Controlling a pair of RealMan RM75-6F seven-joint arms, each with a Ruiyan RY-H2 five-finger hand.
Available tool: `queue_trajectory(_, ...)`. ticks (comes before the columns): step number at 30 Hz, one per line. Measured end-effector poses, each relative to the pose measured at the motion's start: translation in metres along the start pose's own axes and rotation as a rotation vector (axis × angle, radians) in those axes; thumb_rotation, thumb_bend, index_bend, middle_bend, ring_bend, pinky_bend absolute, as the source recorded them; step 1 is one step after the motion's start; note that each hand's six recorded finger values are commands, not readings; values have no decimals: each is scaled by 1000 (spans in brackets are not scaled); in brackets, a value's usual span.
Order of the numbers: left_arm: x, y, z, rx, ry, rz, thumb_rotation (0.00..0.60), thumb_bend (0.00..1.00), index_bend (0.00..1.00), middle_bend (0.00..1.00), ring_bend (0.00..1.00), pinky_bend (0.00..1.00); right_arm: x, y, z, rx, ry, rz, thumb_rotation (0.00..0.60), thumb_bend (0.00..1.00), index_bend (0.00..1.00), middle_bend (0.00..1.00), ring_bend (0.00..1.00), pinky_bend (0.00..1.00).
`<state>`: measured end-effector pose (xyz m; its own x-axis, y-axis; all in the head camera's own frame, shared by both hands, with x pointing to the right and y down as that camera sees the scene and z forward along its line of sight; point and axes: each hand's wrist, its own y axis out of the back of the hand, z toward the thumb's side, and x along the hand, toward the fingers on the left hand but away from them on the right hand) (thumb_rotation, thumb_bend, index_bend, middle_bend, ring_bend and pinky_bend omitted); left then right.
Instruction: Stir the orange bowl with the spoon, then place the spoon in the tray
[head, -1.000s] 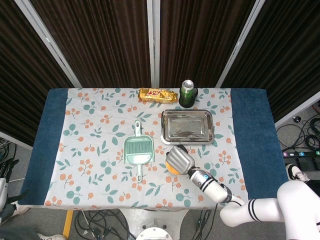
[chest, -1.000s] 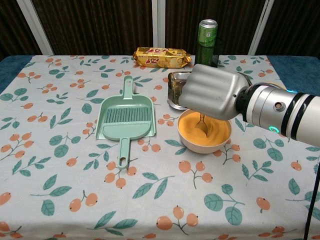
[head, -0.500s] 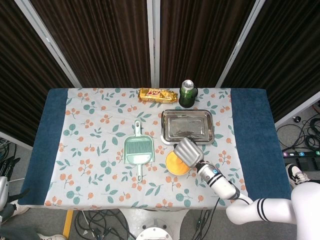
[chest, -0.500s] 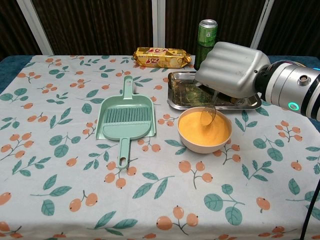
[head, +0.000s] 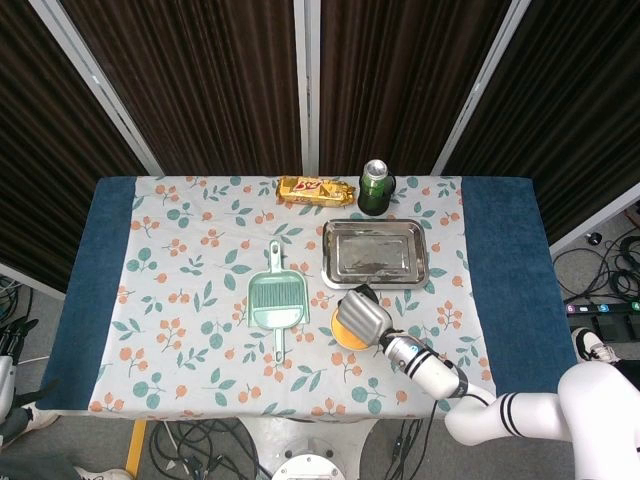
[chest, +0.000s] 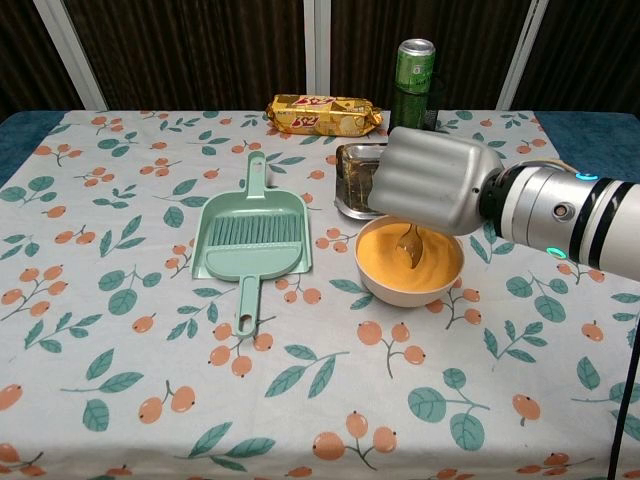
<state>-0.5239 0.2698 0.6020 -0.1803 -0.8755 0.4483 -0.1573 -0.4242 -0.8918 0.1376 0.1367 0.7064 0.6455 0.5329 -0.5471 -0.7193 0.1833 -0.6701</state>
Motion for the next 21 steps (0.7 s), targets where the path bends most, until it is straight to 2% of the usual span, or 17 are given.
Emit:
queue_trajectory(5,-1,1,-1,0,1,3,600,136,176,179,116,136,1,2,4,-62,-6,-1,600,441,766,981,999,1000)
queue_trajectory(12,-1,3,1,2,-7,10,600,136,176,179,116,137,7,9,-8,-201,-65,-10,600,441,767,981,1000,1000)
queue_trajectory(21,0,7,6,12,-17,18,600,136,176,179,116,136,16,8,-29,-230,-118,-38,600,442,767,981,1000,1000)
